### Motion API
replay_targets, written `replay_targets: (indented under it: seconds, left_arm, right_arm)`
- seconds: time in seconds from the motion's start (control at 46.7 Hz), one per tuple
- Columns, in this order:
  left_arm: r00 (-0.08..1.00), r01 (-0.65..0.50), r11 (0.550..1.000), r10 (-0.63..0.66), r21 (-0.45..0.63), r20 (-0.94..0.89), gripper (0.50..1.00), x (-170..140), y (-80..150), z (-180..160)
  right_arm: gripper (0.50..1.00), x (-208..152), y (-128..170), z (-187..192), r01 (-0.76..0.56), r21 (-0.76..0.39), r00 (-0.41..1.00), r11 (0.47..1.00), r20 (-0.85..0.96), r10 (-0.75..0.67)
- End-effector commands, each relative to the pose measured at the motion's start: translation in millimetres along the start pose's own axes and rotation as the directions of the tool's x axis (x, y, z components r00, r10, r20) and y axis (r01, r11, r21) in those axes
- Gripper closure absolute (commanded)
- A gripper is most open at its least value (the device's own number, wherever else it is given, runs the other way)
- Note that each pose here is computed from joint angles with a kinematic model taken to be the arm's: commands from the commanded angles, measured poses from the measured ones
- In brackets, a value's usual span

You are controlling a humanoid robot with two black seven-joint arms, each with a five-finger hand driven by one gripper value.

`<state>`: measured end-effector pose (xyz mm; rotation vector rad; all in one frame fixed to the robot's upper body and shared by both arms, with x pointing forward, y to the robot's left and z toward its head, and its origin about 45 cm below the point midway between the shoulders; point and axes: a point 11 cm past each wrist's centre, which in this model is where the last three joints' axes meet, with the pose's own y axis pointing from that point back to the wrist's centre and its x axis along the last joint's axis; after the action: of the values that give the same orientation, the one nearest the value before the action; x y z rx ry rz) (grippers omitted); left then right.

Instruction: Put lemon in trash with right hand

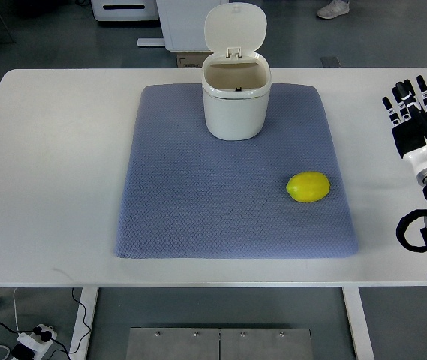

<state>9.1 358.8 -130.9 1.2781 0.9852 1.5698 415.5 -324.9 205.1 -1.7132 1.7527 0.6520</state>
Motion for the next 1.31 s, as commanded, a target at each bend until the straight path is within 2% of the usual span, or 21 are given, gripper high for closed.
replay_targets:
  seconds: [0.0,1.285]
  left_arm:
    - [1.0,0.0,1.0,0.0,0.0,0.0,0.5,0.1,0.0,0.0]
    - [1.0,0.0,1.0,0.0,0.0,0.0,0.5,0.1,0.0,0.0]
  right_arm:
    - [0.5,-1.7,-1.2,-0.5,0.005,0.0,1.0,1.0,-0.002,-0.005]
    - [0.5,-6.0,-2.6,-1.2,0.016,0.003,1.0,1.0,-0.003,-0.016]
